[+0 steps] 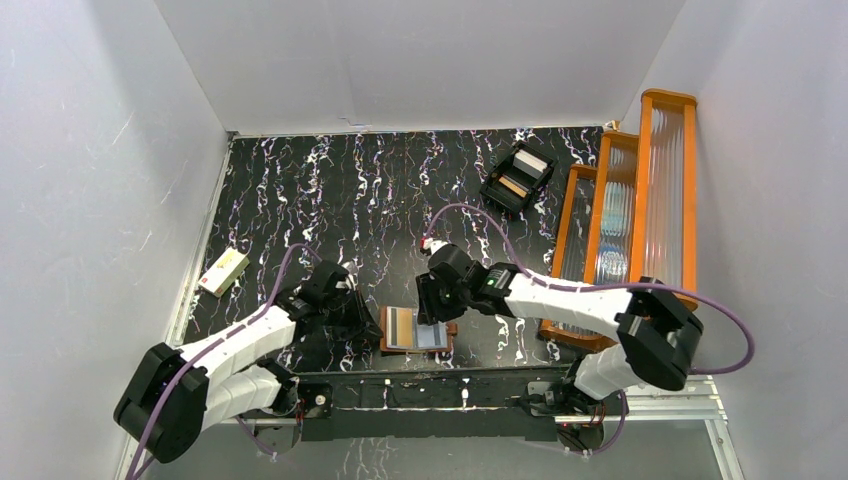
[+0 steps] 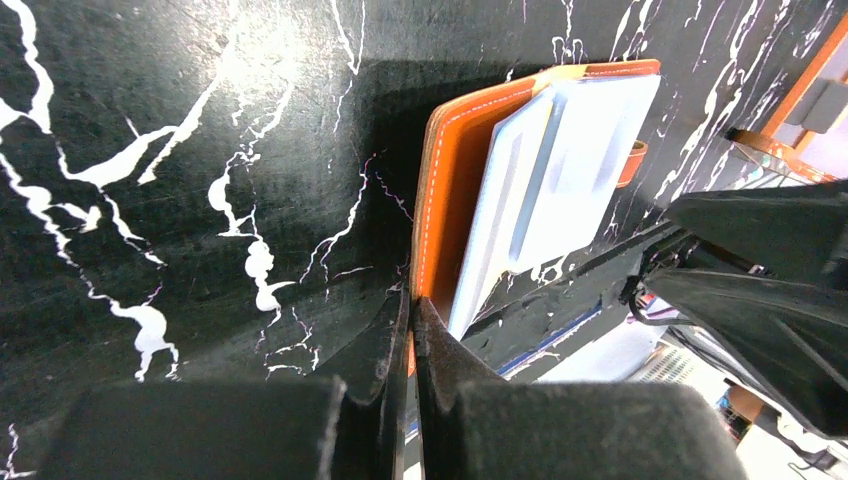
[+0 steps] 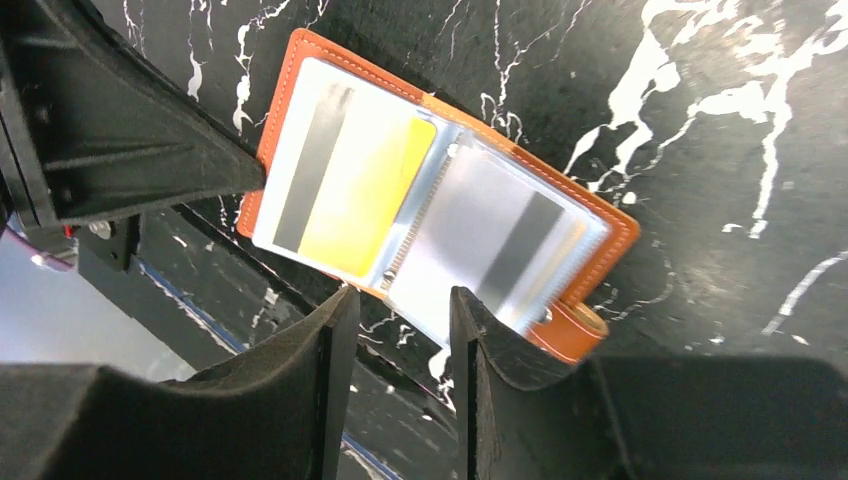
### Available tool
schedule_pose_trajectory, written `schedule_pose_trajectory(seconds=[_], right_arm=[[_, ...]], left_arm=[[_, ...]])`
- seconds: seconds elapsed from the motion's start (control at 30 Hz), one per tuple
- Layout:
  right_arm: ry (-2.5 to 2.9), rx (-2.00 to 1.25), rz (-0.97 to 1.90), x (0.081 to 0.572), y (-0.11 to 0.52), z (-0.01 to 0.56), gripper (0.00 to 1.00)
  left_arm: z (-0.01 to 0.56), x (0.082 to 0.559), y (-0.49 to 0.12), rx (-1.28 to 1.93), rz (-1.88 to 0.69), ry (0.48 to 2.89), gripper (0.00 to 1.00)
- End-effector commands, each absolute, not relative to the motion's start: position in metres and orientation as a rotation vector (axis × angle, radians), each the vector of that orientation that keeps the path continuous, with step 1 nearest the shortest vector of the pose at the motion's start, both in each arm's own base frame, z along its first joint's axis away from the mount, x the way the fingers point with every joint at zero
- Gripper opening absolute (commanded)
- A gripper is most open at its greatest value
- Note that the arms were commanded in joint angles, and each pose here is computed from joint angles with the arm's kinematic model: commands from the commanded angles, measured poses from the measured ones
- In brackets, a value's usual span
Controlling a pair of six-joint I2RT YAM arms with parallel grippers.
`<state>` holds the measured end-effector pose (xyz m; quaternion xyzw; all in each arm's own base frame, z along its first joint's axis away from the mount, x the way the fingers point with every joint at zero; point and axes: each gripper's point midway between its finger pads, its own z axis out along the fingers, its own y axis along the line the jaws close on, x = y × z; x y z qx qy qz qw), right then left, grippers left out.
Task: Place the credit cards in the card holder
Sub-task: Insert the credit card into the card holder, then close the card holder at the center of the board.
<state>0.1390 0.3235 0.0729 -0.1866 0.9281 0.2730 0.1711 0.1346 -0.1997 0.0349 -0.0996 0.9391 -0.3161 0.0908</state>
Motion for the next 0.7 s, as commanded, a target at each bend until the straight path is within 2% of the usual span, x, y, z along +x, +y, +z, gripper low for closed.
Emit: schedule_pose_trajectory(seconds=[0.0,0.27,0.67], right_arm=[[2.478,-0.804,0.666,0.149,0.310,0.090,0.45],[2.418,-1.180,0.588,0.141,0.300,0.059,0.45],[2.244,-1.449,0.531,0.144,0.293,0.047,0.45]], left_arm=[[0.043,0.135,-0.193,-0.266,-0.856,2.829,0.00],[0.048,0.137,-0.188,-0.294,-0.827,2.862,0.00],[0.055,0.150,-0.189,-0.316,-0.856,2.866,0.00]])
